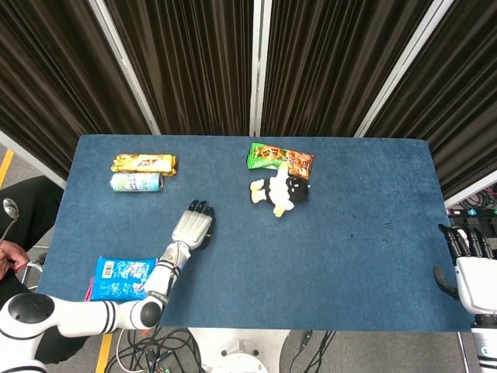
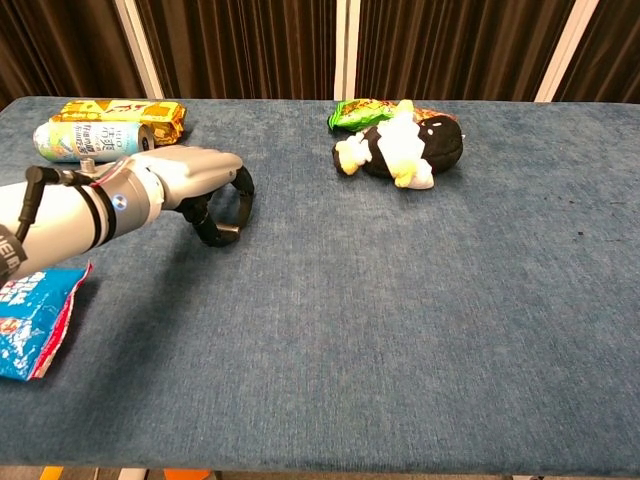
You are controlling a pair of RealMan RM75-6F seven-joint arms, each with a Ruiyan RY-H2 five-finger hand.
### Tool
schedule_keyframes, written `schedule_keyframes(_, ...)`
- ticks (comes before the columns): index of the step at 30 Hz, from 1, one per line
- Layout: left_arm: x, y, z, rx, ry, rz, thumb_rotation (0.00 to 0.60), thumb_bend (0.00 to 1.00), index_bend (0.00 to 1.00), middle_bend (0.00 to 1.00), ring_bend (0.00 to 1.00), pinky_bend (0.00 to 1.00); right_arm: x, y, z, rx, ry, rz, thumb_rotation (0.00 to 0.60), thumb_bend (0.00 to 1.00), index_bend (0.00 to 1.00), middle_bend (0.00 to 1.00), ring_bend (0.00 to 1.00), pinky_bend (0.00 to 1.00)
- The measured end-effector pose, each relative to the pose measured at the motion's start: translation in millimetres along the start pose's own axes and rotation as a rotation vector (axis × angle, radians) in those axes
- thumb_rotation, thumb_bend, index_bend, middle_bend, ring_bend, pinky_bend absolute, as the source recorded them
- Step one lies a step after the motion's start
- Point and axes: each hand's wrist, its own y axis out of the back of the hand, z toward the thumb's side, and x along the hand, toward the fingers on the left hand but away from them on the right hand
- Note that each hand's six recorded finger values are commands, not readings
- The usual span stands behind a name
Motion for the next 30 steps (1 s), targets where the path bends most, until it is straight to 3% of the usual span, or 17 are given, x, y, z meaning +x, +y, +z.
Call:
schedule_keyframes(14,0,-2,-2,-0.021,0.004,0.011,0.600,0.42,0.54,0.19,0.02,0.00,0,0,-2,-0.003,-0.003,-0.001,0.600,0.28,0.08,0.15,0.00,0.02)
schedule_keyframes(26,-9,26,-8,-0.216,-0.031,0.096,0.600,0.42,0.54,0.19,0.02,0.00,0,-1,0,-0.004,0.003,0.003,0.600,0.28,0.08,0.15,0.00,0.02)
schedule_keyframes(30,-7,29,-14,-0.258,-0.031,0.094,0.600,0.42,0.54,0.19,0.02,0.00,0,-1,0,-0.003,0.002,0.001,0.600,0.28,0.08,0.15,0.00,0.02)
